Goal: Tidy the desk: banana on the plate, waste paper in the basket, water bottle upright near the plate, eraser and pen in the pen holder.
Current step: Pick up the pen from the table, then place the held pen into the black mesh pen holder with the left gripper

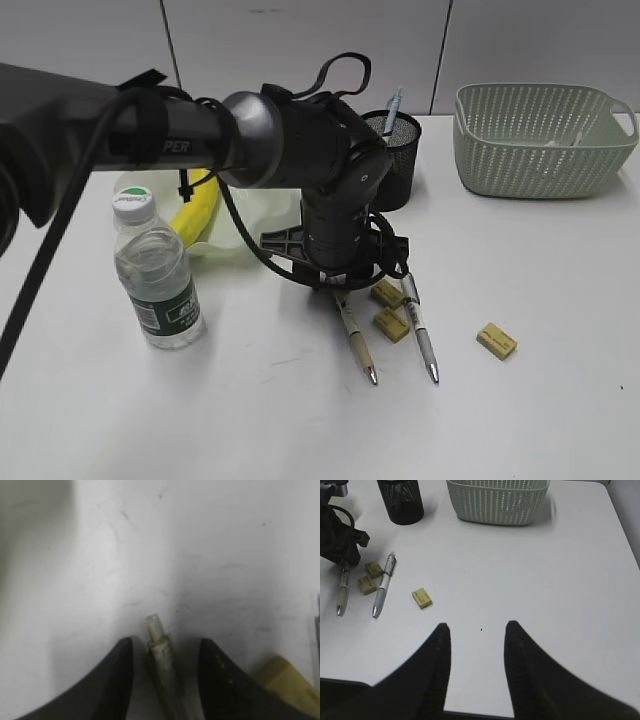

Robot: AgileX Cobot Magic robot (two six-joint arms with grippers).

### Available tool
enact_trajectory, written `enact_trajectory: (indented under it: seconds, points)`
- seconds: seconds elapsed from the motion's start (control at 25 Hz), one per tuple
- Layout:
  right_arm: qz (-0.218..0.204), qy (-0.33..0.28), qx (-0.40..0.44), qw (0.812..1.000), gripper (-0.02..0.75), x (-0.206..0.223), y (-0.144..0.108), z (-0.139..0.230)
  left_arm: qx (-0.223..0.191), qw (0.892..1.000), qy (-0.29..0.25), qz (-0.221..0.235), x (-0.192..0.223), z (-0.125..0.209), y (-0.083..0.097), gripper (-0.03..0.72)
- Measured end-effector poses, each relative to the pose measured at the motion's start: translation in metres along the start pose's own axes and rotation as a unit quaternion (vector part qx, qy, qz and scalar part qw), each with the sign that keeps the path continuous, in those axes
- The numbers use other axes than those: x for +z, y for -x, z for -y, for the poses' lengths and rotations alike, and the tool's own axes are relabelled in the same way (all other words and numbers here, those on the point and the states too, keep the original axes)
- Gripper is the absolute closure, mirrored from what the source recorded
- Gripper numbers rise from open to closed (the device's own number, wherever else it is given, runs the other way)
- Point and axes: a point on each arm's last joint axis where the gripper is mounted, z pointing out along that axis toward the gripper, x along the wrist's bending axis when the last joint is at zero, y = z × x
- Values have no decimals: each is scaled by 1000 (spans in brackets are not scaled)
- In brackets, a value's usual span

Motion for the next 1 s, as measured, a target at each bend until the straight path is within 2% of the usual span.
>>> enact_trajectory:
  seconds: [0.24,0.36,0.52,0.64,0.72,0.8,0.92,1.0]
  points:
    - [0,0,1,1000,440,0,0,0,-1,1000,0,-3,-1,0,0,529]
    - [0,0,1,1000,440,0,0,0,-6,1000,5,3,-2,-2,1,549]
    - [0,0,1,1000,440,0,0,0,-13,997,51,59,-22,-13,8,549]
    - [0,0,1,1000,440,0,0,0,-1,984,128,123,-58,-29,14,549]
    - [0,0,1,1000,440,0,0,0,29,965,202,163,-88,-42,17,550]
    - [0,0,1,1000,440,0,0,0,70,937,278,198,-115,-55,18,549]
    - [0,0,1,1000,440,0,0,0,148,871,391,256,-147,-74,19,550]
    - [0,0,1,1000,440,0,0,0,178,833,437,289,-155,-88,13,550]
